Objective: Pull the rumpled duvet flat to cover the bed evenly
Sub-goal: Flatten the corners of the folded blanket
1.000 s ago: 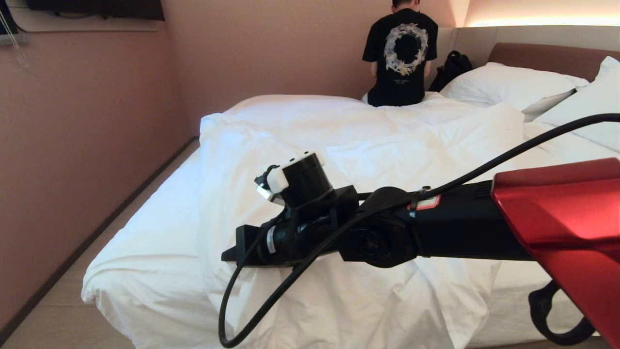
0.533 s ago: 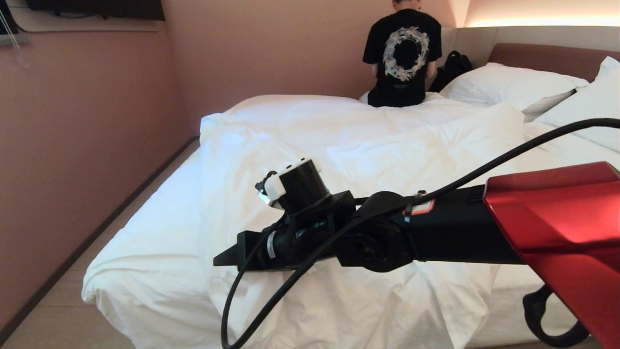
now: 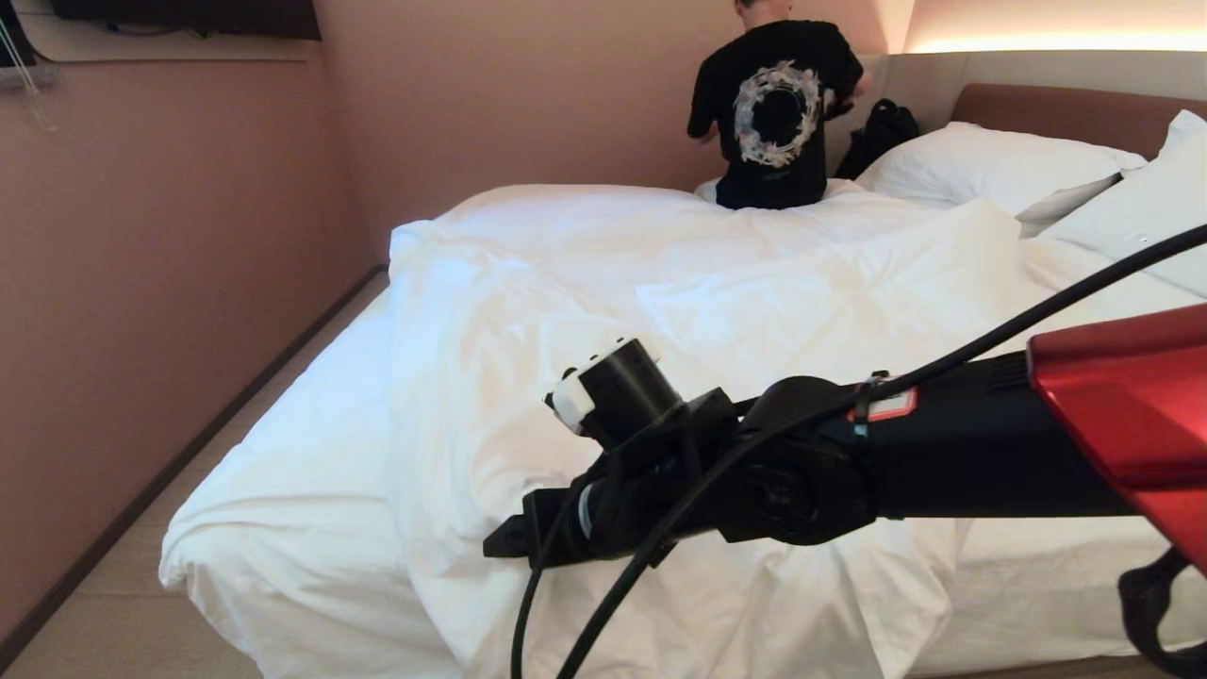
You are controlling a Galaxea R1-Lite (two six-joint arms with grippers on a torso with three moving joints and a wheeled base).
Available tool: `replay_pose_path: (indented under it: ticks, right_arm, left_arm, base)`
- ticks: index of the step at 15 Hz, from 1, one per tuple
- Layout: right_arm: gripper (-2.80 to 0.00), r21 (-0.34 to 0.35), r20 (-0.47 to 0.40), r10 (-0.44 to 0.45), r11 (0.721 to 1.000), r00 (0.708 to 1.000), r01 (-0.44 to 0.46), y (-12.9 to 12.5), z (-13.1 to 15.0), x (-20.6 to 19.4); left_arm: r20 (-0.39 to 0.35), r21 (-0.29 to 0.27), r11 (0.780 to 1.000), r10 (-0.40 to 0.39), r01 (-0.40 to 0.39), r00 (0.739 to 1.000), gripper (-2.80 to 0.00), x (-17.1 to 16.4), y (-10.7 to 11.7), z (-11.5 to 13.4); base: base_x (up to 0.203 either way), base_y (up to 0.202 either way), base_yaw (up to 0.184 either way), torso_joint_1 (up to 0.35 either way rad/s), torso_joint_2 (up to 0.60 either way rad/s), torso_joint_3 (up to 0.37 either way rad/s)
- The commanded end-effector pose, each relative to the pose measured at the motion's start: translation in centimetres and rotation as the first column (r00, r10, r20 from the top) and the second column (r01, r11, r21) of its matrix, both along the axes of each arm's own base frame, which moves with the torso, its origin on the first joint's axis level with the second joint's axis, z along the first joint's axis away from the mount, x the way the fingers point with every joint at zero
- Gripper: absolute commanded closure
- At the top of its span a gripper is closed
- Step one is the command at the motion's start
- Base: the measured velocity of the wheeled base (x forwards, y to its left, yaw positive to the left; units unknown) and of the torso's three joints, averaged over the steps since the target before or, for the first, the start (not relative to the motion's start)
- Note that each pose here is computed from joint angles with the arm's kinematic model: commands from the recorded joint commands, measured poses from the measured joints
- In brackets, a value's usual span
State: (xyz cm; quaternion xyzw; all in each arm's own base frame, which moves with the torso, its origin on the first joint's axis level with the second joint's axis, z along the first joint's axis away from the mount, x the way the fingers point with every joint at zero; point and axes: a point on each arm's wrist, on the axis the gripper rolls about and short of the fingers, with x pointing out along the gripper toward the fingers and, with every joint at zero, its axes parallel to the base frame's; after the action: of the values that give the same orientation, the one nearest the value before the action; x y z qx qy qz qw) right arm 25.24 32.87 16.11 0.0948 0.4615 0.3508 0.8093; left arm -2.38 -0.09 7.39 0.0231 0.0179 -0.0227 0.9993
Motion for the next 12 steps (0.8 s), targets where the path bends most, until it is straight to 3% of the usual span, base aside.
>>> replay_pose_path:
  ticks: [1, 5, 6, 7, 12]
  right_arm:
    - [-2.8, -0.035, 0.035, -0.067, 0.997, 0.997, 0.068, -1.9, 1.6, -0.8]
    - [-2.8, -0.014, 0.078, -0.219, 0.975, 0.973, 0.22, -7.3, 4.8, 0.7]
    - [-0.96, 0.006, 0.085, -0.241, 0.97, 0.967, 0.242, -8.2, 5.4, 1.2]
    - [0.0, 0.031, 0.09, -0.264, 0.964, 0.96, 0.263, -9.2, 5.9, 1.8]
    - [0.0, 0.155, 0.116, -0.337, 0.935, 0.934, 0.318, -12.7, 7.2, 5.1]
  left_arm:
    - [-0.001, 0.001, 1.0, 0.0, 0.0, 1.0, 0.0, 0.0, 0.0, 0.0]
    - [-0.001, 0.001, 1.0, 0.0, 0.0, 1.0, 0.0, 0.0, 0.0, 0.0]
    - [-0.001, 0.001, 1.0, 0.0, 0.0, 1.0, 0.0, 0.0, 0.0, 0.0]
    - [-0.001, 0.001, 1.0, 0.0, 0.0, 1.0, 0.0, 0.0, 0.0, 0.0]
    - [-0.001, 0.001, 1.0, 0.0, 0.0, 1.0, 0.0, 0.0, 0.0, 0.0]
  base:
    - [0.0, 0.0, 0.0, 0.0, 0.0, 0.0]
    - [0.0, 0.0, 0.0, 0.0, 0.0, 0.0]
    - [0.0, 0.0, 0.0, 0.0, 0.0, 0.0]
    - [0.0, 0.0, 0.0, 0.0, 0.0, 0.0]
    - [0.0, 0.0, 0.0, 0.0, 0.0, 0.0]
